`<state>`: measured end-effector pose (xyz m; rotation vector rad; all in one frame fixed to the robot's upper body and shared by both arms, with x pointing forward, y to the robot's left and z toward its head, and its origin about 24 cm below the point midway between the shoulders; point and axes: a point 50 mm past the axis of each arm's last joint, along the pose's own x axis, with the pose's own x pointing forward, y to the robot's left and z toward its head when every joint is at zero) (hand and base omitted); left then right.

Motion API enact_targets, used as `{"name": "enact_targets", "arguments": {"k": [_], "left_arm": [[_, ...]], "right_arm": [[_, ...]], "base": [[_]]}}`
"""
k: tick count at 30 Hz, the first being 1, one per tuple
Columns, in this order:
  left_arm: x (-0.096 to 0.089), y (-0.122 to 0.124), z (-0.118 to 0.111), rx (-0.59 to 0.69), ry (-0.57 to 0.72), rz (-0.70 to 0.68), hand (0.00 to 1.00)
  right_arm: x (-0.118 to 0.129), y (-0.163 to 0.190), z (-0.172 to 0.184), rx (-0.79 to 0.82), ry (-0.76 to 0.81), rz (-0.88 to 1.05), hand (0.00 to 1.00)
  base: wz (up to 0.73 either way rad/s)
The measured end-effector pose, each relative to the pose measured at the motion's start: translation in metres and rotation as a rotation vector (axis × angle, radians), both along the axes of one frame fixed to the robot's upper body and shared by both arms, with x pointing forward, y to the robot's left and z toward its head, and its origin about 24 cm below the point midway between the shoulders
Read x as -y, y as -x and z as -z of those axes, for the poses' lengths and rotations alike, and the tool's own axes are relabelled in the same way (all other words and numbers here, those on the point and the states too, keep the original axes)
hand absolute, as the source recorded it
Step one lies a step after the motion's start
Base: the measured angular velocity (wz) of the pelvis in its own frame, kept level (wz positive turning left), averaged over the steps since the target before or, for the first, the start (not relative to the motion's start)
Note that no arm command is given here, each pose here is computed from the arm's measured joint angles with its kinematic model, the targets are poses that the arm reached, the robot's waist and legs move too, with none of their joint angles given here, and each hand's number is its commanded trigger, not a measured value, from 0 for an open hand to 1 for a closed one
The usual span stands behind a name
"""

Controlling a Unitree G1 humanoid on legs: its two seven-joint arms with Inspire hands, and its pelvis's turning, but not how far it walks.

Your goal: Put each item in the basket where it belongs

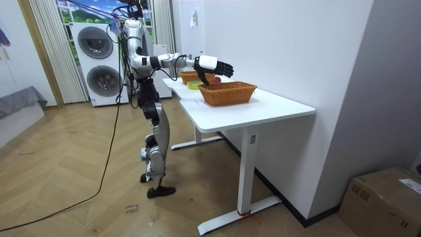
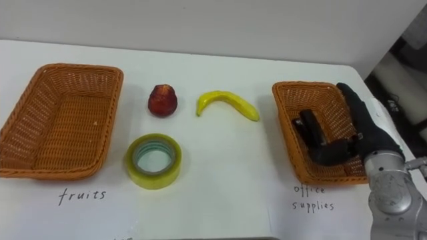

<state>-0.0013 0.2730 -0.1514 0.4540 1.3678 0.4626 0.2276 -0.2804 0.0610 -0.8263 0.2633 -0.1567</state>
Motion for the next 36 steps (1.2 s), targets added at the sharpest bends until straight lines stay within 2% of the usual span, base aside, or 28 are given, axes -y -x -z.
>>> {"name": "enact_targets", "arguments": {"k": [18, 29, 36], "left_arm": [[0.002, -0.015, 0.0, 0.05, -0.032, 0.006, 0.0], [0.007, -0.016, 0.003, 0.038, -0.009, 0.007, 0.0], [0.013, -0.023, 0.005, 0.045, 0.01, 0.039, 0.0]], "right_arm": [[-0.012, -0.006, -0.018, 0.175, -0.213, -0.046, 0.0], [-0.048, -0.029, -0.036, 0.243, -0.276, -0.203, 0.0], [-0.067, -0.032, -0.032, 0.223, -0.326, -0.278, 0.0]], "base": [[0.0], [0.01], [0.02]]}}
